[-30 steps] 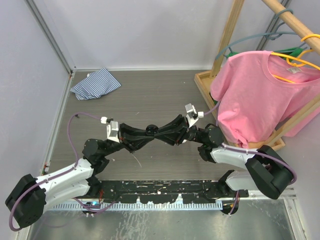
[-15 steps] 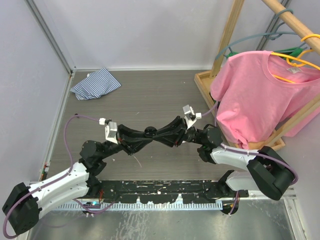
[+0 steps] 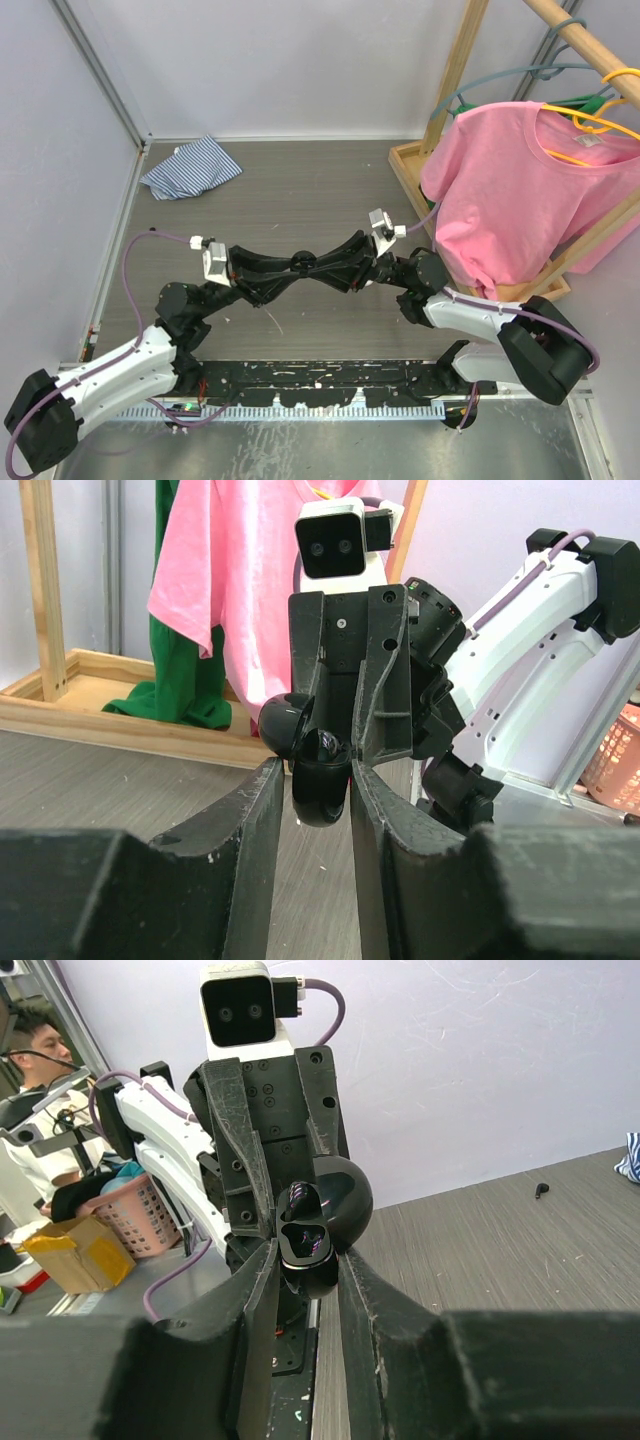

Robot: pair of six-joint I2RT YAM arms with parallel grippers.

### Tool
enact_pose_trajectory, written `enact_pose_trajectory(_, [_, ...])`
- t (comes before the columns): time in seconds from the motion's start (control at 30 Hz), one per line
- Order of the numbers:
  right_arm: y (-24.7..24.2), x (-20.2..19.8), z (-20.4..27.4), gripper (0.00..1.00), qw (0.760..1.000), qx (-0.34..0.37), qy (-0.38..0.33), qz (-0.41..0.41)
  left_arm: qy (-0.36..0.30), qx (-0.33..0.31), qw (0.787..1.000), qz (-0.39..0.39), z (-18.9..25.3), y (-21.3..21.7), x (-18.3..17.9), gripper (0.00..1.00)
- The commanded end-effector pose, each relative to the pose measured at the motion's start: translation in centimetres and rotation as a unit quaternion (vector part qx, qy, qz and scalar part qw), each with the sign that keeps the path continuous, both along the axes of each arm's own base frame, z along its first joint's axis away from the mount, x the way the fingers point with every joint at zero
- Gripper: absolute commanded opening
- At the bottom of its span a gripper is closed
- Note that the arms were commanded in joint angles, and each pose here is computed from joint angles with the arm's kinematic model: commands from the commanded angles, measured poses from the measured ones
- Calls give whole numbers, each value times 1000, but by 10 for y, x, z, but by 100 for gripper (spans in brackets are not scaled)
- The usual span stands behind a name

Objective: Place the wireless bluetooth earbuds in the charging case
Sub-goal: Adjust the charging case.

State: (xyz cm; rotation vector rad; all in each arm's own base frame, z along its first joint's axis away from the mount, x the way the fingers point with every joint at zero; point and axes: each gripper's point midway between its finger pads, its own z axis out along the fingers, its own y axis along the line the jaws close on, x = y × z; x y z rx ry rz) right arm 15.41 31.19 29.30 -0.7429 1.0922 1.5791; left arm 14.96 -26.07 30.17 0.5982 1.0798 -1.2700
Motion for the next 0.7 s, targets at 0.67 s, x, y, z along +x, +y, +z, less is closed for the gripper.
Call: enact_pose_trajectory(0.67, [1, -2, 13, 43, 999, 11, -35, 5, -15, -48, 999, -2, 29, 1, 3, 12])
